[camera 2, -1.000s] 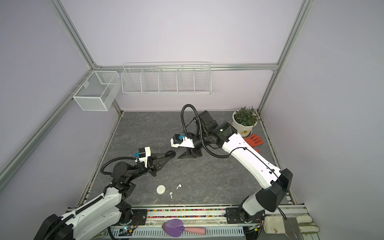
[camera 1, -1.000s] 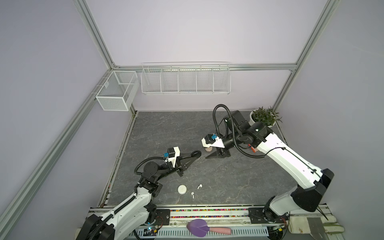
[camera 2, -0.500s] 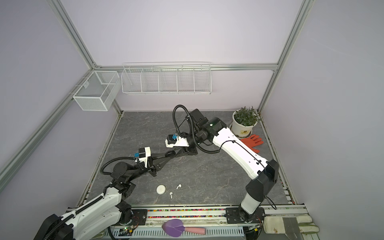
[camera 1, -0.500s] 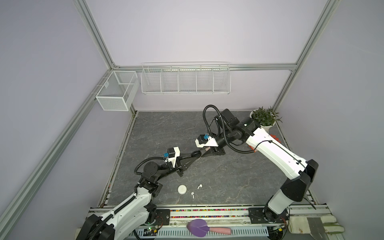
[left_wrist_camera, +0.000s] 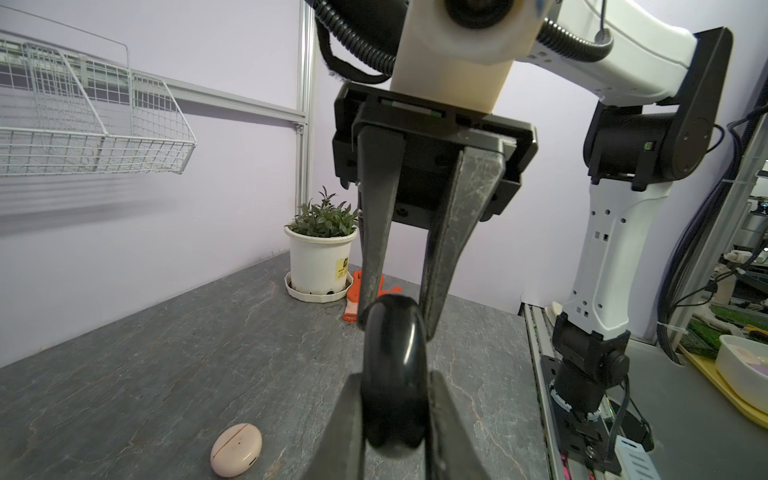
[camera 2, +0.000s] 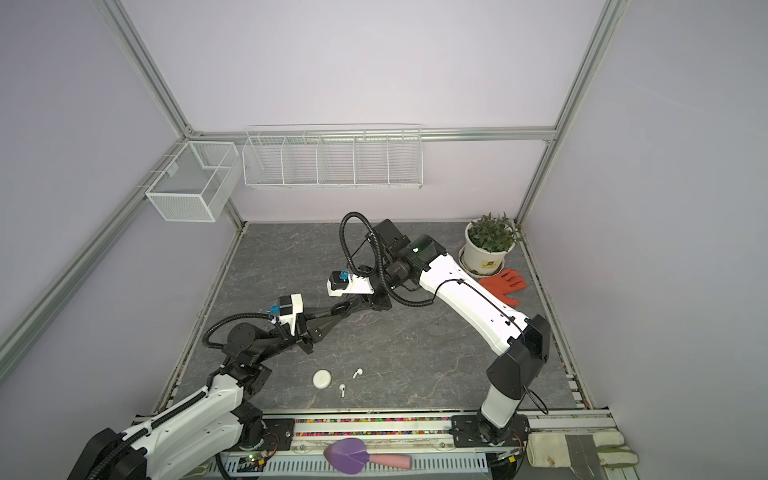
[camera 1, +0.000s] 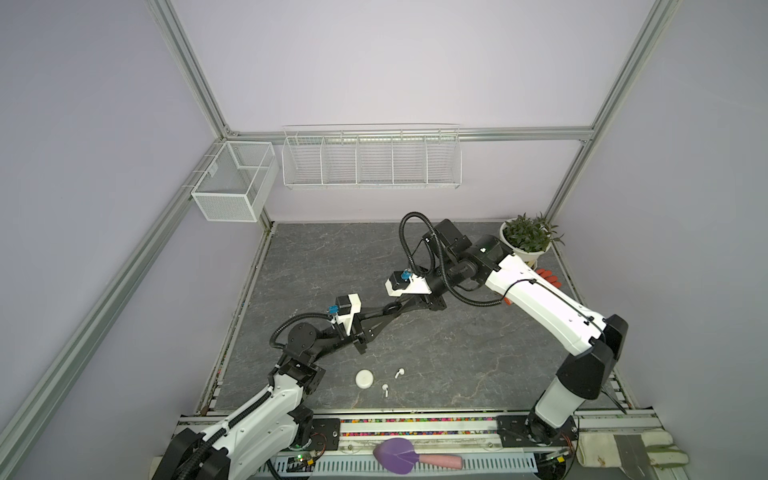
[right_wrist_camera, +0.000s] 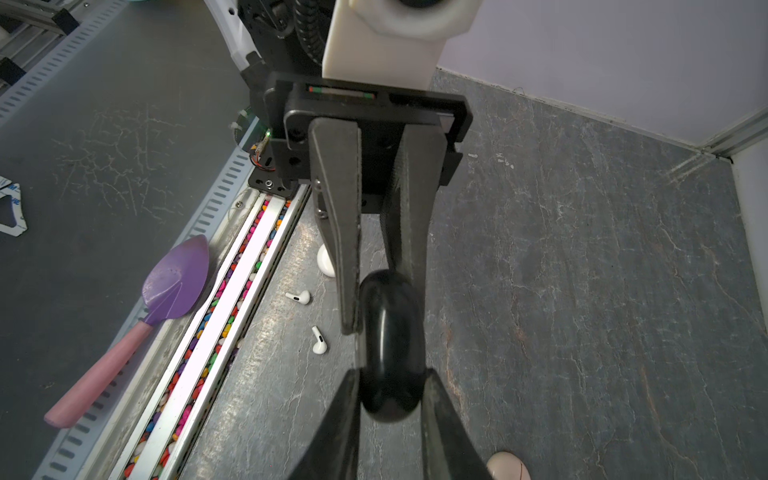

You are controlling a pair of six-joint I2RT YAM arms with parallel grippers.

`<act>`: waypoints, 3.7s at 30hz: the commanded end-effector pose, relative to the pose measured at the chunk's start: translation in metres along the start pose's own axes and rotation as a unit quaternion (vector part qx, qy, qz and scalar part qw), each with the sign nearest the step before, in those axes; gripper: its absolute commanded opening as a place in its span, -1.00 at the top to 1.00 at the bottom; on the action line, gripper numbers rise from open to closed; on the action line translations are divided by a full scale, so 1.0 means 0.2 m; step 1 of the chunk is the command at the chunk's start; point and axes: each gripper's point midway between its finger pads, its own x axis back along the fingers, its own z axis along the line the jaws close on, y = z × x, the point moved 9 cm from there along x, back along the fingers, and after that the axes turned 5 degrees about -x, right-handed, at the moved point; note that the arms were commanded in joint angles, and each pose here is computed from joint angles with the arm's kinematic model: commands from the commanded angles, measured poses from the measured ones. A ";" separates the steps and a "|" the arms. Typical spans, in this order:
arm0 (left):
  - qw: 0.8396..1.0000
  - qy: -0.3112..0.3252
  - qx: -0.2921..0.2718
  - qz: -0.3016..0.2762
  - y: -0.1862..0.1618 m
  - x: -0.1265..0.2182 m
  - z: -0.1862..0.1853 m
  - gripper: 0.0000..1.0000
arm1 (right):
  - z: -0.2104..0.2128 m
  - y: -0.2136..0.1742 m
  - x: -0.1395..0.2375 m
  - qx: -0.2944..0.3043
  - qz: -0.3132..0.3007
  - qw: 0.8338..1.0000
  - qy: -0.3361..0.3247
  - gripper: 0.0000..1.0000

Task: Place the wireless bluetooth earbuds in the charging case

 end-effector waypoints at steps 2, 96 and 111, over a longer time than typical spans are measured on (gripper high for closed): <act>0.999 0.012 -0.004 -0.035 0.11 -0.03 0.02 1.00 | 0.01 0.00 -0.08 0.004 0.009 0.999 -0.030 0.16; 0.847 0.240 0.411 0.237 -0.91 -0.32 0.72 0.20 | -0.25 -0.63 -0.21 -0.469 -0.008 0.820 -0.327 -0.75; 0.846 0.244 0.401 0.255 -0.89 -0.34 0.76 -0.05 | -0.24 -0.62 -0.18 -0.468 -0.017 0.820 -0.329 -0.74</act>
